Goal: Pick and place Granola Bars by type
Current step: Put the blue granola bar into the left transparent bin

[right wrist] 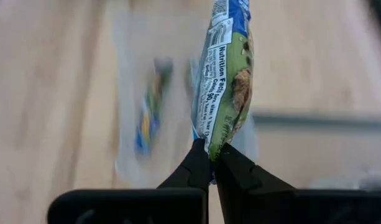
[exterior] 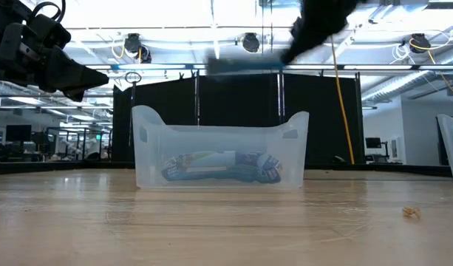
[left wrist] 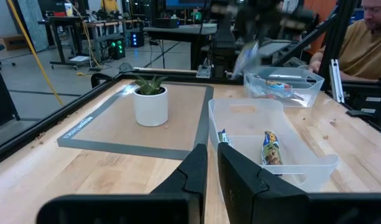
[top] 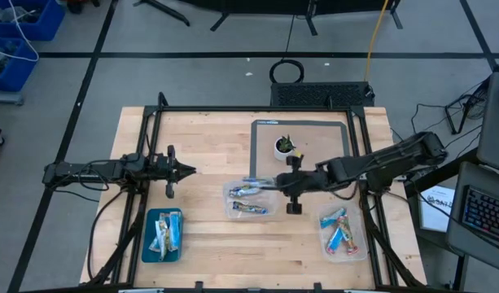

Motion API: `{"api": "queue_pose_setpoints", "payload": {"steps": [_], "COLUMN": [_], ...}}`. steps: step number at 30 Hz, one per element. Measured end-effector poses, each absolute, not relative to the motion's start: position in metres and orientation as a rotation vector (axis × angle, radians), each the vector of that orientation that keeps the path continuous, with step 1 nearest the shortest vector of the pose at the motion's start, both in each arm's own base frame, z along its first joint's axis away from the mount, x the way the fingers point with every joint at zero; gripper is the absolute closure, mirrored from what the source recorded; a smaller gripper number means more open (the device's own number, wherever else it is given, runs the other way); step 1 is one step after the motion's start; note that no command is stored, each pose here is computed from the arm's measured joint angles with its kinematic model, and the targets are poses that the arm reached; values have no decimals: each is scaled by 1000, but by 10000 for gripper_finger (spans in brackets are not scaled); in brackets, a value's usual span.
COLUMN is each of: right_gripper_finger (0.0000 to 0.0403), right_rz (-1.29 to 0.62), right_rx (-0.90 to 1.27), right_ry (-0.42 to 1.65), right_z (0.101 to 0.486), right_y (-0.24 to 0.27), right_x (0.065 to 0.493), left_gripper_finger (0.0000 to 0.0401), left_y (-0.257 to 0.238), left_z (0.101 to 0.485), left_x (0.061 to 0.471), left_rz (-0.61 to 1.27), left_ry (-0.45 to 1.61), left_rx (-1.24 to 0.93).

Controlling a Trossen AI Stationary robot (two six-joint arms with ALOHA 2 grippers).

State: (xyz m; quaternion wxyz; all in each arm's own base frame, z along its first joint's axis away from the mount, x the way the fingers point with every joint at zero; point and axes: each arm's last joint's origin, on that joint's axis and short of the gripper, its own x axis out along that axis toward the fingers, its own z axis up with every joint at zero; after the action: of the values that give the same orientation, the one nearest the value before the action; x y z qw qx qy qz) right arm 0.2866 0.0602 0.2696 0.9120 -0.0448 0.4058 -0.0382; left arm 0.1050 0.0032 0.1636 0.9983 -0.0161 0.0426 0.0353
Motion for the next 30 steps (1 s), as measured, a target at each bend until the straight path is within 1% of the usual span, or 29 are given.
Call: {"api": "queue_pose_setpoints", "payload": {"steps": [5,10,14,18,23,30], "right_gripper_finger": [401,401,401,401,401,401], "right_rz": [-44,-43,11,45,77,77], "right_rx": [-129,-129,-105,-89,-103,-83], "right_ry": [545,253,62,-75,-157,-23], "right_z": [311,359,391,411,419,394], "right_y": [54,47,41,38,43,47], "right_x": [283,261,237,219,218,248], "left_gripper_finger": [359,359,359,359,359,359], "left_y": [3,3,3,3,3,3], "left_z": [164,164,164,164,164,164], "left_x": [105,105,105,105,105,105], "left_rz": [71,71,71,71,70,71], "left_ry": [85,85,85,85,86,85], "left_rx": [-32,-32,-33,-33,-32,-33]}}
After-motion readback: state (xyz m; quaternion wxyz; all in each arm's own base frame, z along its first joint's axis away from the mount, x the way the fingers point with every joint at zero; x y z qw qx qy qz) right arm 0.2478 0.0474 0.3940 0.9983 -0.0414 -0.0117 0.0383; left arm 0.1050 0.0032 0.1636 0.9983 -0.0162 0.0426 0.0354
